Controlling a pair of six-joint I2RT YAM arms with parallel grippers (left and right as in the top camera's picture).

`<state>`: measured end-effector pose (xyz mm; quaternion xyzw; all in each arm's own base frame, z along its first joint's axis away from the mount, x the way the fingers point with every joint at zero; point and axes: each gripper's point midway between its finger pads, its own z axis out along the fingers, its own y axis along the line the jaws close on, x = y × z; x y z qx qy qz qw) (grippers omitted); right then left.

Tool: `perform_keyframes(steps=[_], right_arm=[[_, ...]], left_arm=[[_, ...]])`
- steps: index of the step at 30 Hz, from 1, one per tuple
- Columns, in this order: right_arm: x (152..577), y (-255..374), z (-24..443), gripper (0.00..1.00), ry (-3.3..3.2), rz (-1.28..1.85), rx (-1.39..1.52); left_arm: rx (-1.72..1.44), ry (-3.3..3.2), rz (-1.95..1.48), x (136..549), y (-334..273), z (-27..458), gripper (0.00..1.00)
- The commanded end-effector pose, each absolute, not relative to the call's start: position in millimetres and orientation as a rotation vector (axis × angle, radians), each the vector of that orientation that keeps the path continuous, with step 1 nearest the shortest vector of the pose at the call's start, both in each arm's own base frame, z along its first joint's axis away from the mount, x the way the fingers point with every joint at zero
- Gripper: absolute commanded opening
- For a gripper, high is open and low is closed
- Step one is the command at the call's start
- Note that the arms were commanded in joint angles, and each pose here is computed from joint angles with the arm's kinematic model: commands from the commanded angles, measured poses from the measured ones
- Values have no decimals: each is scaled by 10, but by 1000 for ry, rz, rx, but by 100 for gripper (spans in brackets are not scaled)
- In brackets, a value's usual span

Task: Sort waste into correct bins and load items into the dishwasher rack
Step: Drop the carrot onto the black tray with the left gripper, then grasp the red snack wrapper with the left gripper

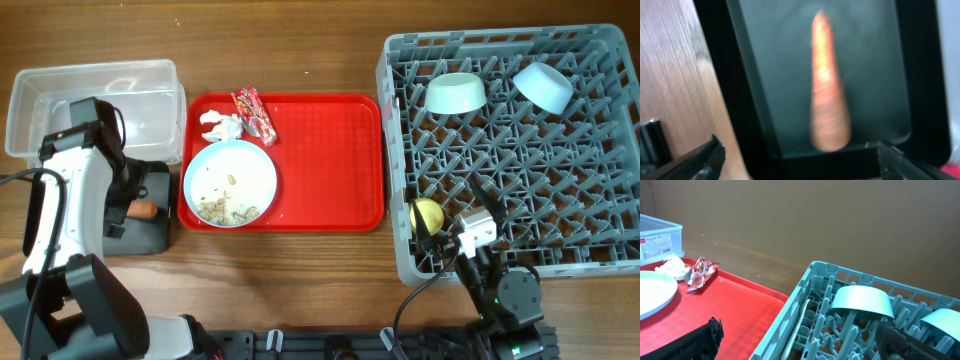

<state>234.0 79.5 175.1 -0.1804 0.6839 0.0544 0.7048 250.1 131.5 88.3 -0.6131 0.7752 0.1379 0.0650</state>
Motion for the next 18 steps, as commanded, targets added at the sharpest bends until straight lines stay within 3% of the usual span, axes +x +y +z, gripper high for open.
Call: perform_keyframes(steps=[1,4,7,13,18], right_arm=[[2345,769,1768,100,1514,109,-392],[2345,768,1768,100,1514,109,-391],[2345,769,1768,100,1514,109,-392],[2345,768,1768,100,1514,109,-391],[2345,768,1768,100,1514,108,-391]], left_arm=[[-1727,2482,195,2682,979,1030,98],[-1423,2635,64,2912,506,1070,78],[-943,2754,50,3181,-28,1065,70],[-345,2522,150,3954,-852,1144,70],[-310,2434,-34,4448,-1148,934,65]])
